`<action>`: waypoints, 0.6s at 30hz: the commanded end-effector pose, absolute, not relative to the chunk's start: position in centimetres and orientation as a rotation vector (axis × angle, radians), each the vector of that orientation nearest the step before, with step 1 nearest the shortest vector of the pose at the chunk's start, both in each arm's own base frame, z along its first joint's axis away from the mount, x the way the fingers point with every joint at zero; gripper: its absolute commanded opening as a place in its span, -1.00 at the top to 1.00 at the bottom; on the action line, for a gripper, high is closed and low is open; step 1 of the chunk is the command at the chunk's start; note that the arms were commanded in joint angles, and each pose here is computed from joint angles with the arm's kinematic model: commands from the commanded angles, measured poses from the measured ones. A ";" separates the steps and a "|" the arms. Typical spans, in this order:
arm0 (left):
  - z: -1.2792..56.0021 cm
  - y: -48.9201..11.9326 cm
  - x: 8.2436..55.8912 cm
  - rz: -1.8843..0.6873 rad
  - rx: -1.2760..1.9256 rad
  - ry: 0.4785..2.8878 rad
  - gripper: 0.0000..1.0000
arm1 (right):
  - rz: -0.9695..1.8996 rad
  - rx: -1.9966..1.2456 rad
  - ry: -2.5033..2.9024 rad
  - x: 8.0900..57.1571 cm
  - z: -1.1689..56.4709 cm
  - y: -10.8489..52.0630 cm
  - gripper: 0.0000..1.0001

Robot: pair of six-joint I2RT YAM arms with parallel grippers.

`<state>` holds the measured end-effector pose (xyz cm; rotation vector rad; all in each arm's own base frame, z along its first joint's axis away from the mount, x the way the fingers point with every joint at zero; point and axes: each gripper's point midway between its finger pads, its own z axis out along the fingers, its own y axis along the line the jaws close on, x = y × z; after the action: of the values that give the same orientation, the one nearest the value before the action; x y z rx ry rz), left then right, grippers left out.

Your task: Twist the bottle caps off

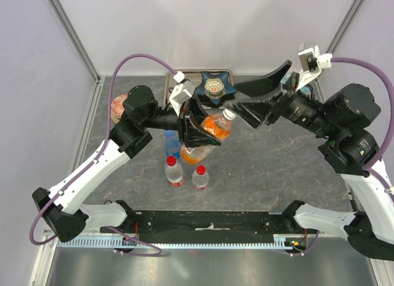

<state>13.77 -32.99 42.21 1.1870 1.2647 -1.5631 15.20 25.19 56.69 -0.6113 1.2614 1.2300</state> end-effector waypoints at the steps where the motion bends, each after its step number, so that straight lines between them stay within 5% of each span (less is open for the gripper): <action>1: 43.9 -32.7 15.6 -1.404 1.082 1.213 -0.06 | 1.093 -0.278 1.389 19.8 57.0 22.8 -0.59; 18: 43.4 -32.4 23.8 -0.530 0.581 1.311 -0.05 | 0.912 0.087 1.596 25.1 54.3 20.6 -0.63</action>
<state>19.63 -34.90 42.72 0.7737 1.2981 -0.8469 24.61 21.55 54.55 0.0073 1.5900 0.9432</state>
